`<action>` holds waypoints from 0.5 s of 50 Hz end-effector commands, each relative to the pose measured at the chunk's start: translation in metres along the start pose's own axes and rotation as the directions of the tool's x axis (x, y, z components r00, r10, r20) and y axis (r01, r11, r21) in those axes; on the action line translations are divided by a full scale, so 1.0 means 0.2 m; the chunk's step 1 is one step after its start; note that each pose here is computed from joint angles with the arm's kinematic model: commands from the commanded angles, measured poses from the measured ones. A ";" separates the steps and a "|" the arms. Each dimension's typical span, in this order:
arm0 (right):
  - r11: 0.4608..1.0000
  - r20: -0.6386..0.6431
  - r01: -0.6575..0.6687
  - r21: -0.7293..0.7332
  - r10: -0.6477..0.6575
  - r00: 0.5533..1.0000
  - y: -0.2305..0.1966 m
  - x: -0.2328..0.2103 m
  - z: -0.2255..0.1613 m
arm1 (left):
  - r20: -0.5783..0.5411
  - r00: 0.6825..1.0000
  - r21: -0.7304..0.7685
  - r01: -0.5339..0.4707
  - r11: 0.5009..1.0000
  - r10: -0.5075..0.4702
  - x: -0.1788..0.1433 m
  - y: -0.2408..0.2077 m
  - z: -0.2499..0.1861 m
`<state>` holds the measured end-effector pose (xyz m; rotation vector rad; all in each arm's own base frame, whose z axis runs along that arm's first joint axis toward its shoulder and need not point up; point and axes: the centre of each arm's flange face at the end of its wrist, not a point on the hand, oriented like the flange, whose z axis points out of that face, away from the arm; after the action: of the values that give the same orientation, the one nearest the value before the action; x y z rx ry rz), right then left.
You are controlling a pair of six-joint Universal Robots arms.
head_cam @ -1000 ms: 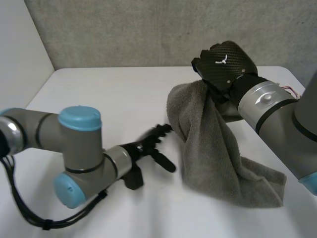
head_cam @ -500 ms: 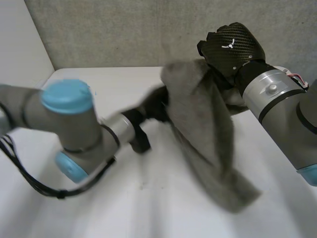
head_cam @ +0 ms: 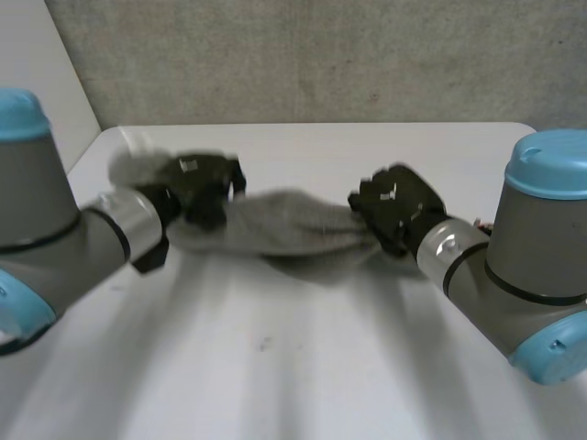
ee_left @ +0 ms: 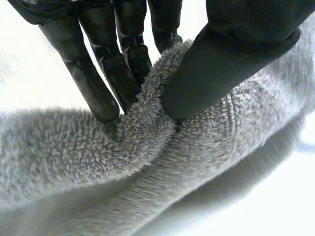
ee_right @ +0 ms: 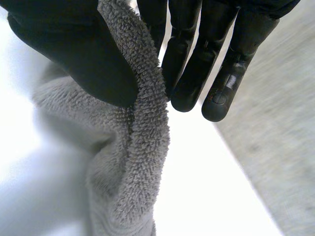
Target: Fold the towel.
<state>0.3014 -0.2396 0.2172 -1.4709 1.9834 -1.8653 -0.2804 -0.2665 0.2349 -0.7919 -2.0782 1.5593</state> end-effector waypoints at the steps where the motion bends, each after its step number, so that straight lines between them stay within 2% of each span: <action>1: 0.984 0.153 0.053 -0.168 -0.028 0.988 0.07 -0.07 -0.04 | -0.052 0.990 -0.182 -0.136 0.974 0.128 0.04 0.23 -0.01; 5: 0.992 0.131 0.055 -0.111 -0.040 0.991 0.04 -0.04 0.03 | -0.051 0.988 -0.159 -0.154 0.975 0.147 0.02 0.21 0.05; 7: 0.997 0.049 0.074 -0.012 -0.073 0.996 -0.01 0.02 0.15 | -0.021 0.983 -0.076 -0.181 0.980 0.180 -0.03 0.12 0.15; 8: 0.997 0.048 0.074 -0.011 -0.073 0.996 -0.01 0.02 0.15 | -0.020 0.983 -0.076 -0.182 0.980 0.181 -0.03 0.12 0.16; 10: 0.987 -0.092 0.111 0.119 -0.100 0.991 -0.09 0.11 0.28 | 0.059 0.973 0.044 -0.226 0.973 0.223 -0.10 -0.04 0.27; 11: 0.987 -0.093 0.111 0.120 -0.100 0.991 -0.09 0.12 0.28 | 0.060 0.973 0.045 -0.226 0.973 0.224 -0.11 -0.04 0.27; 12: 0.971 -0.192 0.146 0.191 -0.109 0.975 -0.15 0.19 0.33 | 0.113 0.963 0.124 -0.258 0.958 0.244 -0.14 -0.16 0.31; 13: 0.971 -0.193 0.146 0.192 -0.109 0.975 -0.16 0.19 0.33 | 0.114 0.963 0.125 -0.258 0.958 0.245 -0.14 -0.16 0.31; 15: 0.908 -0.420 0.248 0.337 -0.091 0.903 -0.32 0.35 0.38 | 0.245 0.933 0.321 -0.335 0.886 0.264 -0.21 -0.45 0.35; 16: 0.908 -0.421 0.248 0.337 -0.091 0.903 -0.32 0.35 0.38 | 0.246 0.933 0.322 -0.335 0.885 0.264 -0.21 -0.45 0.35; 18: 0.804 -0.596 0.383 0.455 -0.045 0.802 -0.46 0.44 0.37 | 0.350 0.904 0.512 -0.405 0.758 0.248 -0.21 -0.71 0.32; 19: 0.803 -0.596 0.384 0.455 -0.045 0.801 -0.46 0.44 0.37 | 0.350 0.904 0.512 -0.406 0.757 0.247 -0.21 -0.71 0.32; 20: 0.759 -0.648 0.437 0.483 -0.025 0.761 -0.50 0.46 0.35 | 0.370 0.898 0.579 -0.423 0.697 0.237 -0.18 -0.80 0.28; 21: 0.759 -0.649 0.437 0.483 -0.025 0.760 -0.50 0.46 0.35 | 0.370 0.898 0.580 -0.423 0.696 0.237 -0.18 -0.80 0.28; 22: 0.729 -0.667 0.470 0.498 -0.024 0.744 -0.51 0.45 0.33 | 0.390 0.893 0.623 -0.436 0.650 0.225 -0.16 -0.86 0.24; 23: 0.723 -0.647 0.472 0.504 -0.046 0.761 -0.50 0.42 0.32 | 0.402 0.889 0.641 -0.443 0.627 0.218 -0.15 -0.88 0.22; 24: 0.723 -0.647 0.472 0.504 -0.046 0.761 -0.50 0.42 0.32 | 0.402 0.889 0.641 -0.443 0.627 0.218 -0.15 -0.88 0.22; 25: 0.740 -0.610 0.458 0.492 -0.082 0.788 -0.45 0.38 0.33 | 0.400 0.890 0.632 -0.441 0.637 0.219 -0.15 -0.84 0.22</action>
<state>0.3514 -0.3333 0.3166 -1.0923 1.1681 -2.9311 -0.3178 -0.3657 0.3573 -0.7684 -1.4709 2.4568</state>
